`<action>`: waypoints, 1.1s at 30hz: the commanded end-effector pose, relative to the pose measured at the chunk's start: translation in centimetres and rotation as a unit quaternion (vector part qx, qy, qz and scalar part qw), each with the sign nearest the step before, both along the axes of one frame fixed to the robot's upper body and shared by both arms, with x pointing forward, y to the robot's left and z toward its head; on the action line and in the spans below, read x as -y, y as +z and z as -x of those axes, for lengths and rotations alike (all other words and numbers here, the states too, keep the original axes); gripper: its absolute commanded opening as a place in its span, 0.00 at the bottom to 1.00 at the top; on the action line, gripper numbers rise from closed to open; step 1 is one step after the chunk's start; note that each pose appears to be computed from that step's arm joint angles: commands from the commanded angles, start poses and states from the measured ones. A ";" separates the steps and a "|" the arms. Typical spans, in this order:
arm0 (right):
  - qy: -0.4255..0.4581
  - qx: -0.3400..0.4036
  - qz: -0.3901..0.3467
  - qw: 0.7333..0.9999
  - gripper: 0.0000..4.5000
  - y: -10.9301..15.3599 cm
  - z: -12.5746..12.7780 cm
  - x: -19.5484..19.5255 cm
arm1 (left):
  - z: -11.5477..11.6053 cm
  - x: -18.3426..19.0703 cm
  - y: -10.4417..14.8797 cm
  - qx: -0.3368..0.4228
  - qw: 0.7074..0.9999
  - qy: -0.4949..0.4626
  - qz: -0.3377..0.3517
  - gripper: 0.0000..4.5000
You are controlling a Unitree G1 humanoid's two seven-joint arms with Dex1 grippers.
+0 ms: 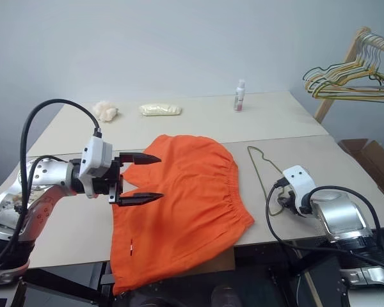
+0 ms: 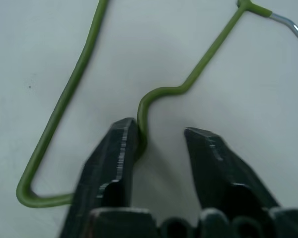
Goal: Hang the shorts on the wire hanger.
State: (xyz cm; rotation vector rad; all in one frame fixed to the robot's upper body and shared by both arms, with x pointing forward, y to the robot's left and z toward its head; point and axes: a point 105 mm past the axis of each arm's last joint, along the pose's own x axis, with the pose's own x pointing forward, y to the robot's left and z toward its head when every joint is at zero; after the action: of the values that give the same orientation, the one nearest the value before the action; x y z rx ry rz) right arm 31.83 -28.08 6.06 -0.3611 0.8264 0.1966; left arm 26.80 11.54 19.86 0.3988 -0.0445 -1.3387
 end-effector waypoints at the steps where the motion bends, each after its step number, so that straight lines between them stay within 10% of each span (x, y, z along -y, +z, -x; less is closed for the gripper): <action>1: -0.020 0.006 0.003 1.000 0.15 0.6 -0.1 0.7 | -0.1 0.0 0.9 0.026 1.000 -0.003 0.001 1.00; 3: -0.020 0.009 0.004 1.000 0.01 0.7 -0.1 0.7 | -0.2 0.1 0.9 0.027 1.000 -0.004 0.001 1.00; 10: 0.057 0.128 0.133 0.981 0.01 4.7 -1.5 0.8 | -1.2 0.2 1.2 0.038 0.999 0.003 0.005 1.00; 13: 0.176 0.253 0.279 0.910 0.01 8.5 -2.5 -0.4 | -2.3 0.6 1.9 0.044 0.999 0.020 0.023 1.00; 16: 0.347 0.346 0.420 0.764 0.01 11.1 -2.1 -3.6 | -4.0 1.1 3.1 0.052 0.997 0.044 0.042 1.00; 22: 0.514 0.400 0.504 0.567 0.01 11.1 -0.8 -6.5 | -7.2 1.5 4.6 0.040 0.995 0.083 0.048 1.00; 26: 0.541 0.447 0.496 0.511 0.01 12.0 -0.6 -8.2 | -8.7 1.9 3.2 0.023 0.996 0.088 -0.007 1.00; 33: 0.545 0.468 0.495 0.488 0.01 13.2 -1.0 -9.3 | -8.0 2.8 -0.4 -0.030 0.995 0.020 -0.091 1.00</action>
State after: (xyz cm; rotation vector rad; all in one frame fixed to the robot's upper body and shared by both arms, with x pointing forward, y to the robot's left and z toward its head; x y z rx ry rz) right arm 32.56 -19.08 16.83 -1.9141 -0.5917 0.6910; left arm 35.12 8.92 18.67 0.4742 0.1544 -1.2843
